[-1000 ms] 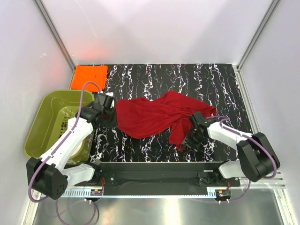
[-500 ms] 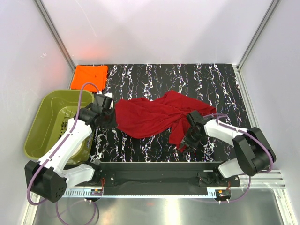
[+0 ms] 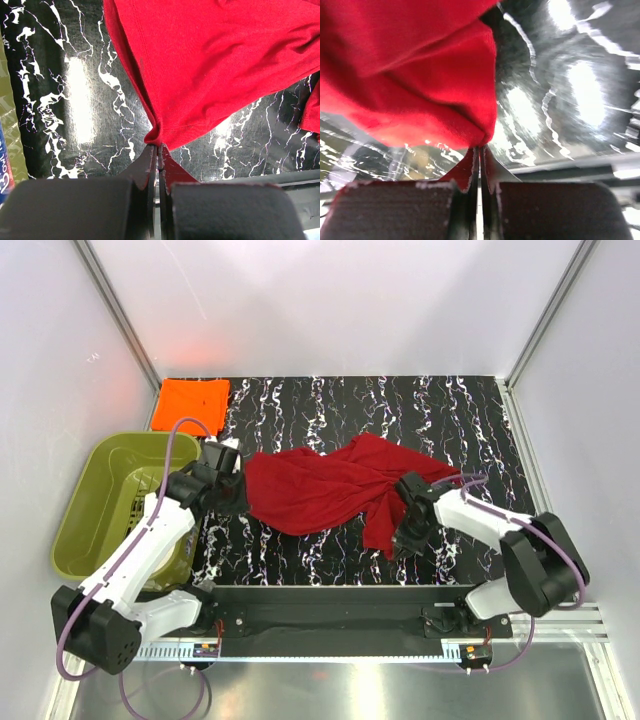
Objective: Fold and stack the t-shirts
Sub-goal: Flatten the tshirt out
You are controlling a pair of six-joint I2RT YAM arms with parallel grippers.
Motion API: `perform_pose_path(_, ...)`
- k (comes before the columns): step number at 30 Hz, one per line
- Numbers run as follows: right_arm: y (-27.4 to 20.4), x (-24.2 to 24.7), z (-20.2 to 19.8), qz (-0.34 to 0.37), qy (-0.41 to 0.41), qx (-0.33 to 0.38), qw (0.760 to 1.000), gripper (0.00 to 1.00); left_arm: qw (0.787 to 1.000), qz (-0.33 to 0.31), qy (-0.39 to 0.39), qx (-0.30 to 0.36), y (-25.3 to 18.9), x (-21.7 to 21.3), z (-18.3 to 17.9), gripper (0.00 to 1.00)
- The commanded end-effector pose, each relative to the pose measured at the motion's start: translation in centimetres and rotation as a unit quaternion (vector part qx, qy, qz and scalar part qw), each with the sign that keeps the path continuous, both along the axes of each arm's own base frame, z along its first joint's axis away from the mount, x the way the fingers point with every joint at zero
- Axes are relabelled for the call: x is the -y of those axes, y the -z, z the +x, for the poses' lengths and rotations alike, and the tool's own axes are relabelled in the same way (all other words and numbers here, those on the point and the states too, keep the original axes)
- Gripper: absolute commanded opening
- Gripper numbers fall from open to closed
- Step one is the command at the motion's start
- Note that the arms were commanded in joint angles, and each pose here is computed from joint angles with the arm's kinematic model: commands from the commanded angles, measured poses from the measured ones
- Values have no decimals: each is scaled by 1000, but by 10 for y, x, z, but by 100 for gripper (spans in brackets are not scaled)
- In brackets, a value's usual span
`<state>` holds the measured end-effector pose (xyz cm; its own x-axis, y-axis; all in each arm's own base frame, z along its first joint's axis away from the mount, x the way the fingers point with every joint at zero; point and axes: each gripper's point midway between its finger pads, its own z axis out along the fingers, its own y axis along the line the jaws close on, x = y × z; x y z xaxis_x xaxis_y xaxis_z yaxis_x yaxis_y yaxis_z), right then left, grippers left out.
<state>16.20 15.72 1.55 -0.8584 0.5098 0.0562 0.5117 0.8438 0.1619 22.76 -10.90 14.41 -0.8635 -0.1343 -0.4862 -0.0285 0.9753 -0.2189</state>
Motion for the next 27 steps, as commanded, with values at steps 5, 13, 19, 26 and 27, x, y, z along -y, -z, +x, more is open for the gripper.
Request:
perform_pose_path(5,-120,65,61,-129,14,175,976,0,997,5,-13,76,-50,-3,24,0)
perform_pose_path(13,-288,156,121,-194,98,368,904,0,986,-5,-28,162,-130,2,63,0)
perform_pose_path(19,-399,198,116,-243,160,489,823,0,973,-29,-39,225,-196,2,69,0)
perform_pose_path(26,-531,213,59,-238,198,652,693,0,952,-61,-20,300,-254,-4,44,0)
perform_pose_path(27,-557,211,49,-233,187,690,659,0,947,-70,-1,314,-264,-1,37,0)
